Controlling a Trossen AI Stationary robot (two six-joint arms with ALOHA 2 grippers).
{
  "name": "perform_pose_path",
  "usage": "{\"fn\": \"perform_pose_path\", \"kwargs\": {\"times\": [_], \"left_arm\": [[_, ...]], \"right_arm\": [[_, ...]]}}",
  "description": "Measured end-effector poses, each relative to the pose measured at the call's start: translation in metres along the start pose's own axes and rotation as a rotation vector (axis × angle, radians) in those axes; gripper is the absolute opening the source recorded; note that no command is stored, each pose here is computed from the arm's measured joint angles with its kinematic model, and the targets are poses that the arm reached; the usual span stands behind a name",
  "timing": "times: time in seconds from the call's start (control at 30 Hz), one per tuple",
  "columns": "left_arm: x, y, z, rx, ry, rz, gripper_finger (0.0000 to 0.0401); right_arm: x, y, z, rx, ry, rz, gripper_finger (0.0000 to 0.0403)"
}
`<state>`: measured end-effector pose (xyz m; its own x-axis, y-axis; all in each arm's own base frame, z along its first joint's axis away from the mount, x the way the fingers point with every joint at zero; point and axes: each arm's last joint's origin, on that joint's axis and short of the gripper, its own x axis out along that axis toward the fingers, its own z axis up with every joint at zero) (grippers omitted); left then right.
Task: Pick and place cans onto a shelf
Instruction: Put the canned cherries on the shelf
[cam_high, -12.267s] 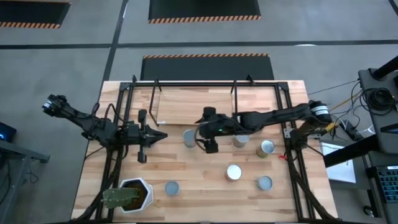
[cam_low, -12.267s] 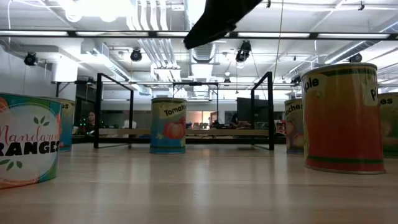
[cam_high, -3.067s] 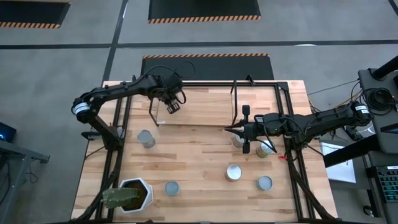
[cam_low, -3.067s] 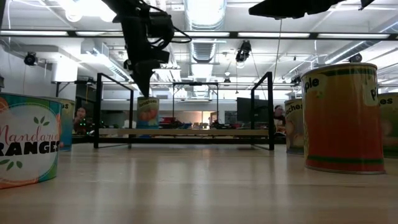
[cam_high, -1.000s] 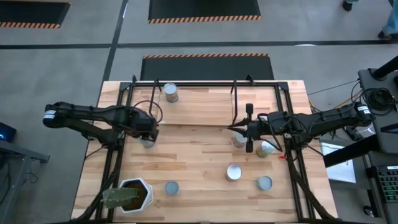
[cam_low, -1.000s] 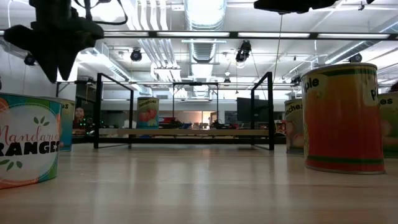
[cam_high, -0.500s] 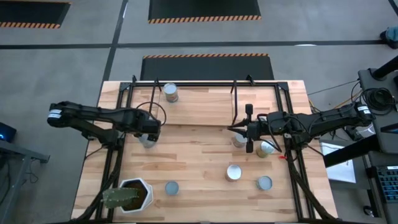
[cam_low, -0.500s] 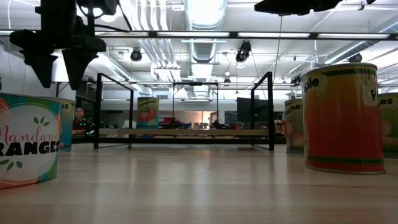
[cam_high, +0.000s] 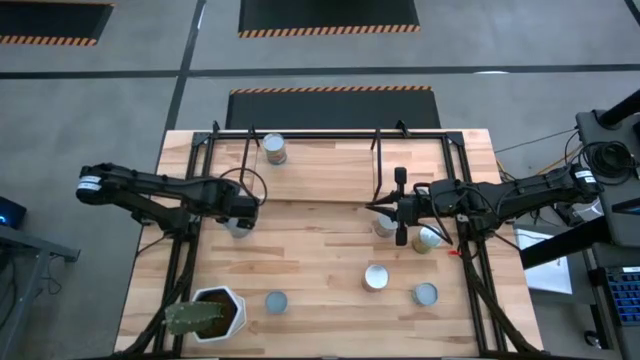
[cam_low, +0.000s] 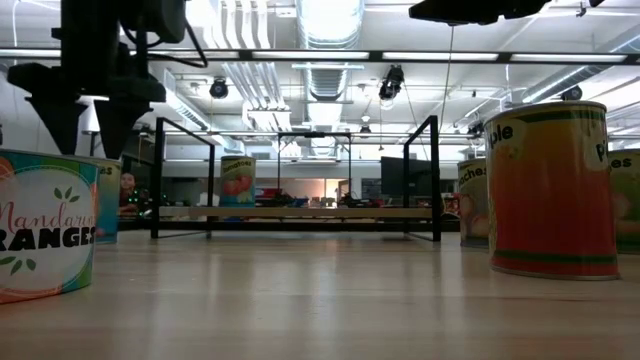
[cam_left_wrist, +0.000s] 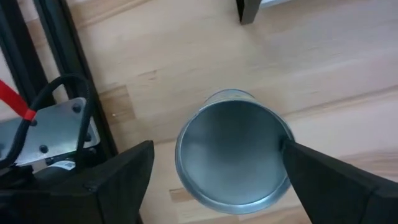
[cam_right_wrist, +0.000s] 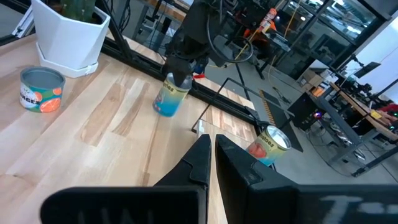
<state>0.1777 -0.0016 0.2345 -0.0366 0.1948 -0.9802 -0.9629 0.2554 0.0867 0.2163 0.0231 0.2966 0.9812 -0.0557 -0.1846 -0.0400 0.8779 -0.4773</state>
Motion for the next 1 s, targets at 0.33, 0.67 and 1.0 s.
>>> {"fn": "perform_pose_path", "kwargs": {"times": [0.33, 0.67, 1.0], "left_arm": [[-0.002, 0.000, -0.002, 0.007, 0.034, -0.031, 0.0335], [-0.014, 0.005, -0.002, -0.031, 0.042, -0.136, 0.0336], [-0.010, 0.006, -0.002, -0.039, 0.003, -0.121, 0.0336]], "right_arm": [[0.000, 0.000, 0.000, 0.000, 0.000, 0.000, 0.0013], [0.000, 0.000, 0.000, 0.000, 0.000, 0.000, 0.0013], [0.000, 0.000, 0.000, 0.000, 0.001, 0.000, 0.0013]]}}
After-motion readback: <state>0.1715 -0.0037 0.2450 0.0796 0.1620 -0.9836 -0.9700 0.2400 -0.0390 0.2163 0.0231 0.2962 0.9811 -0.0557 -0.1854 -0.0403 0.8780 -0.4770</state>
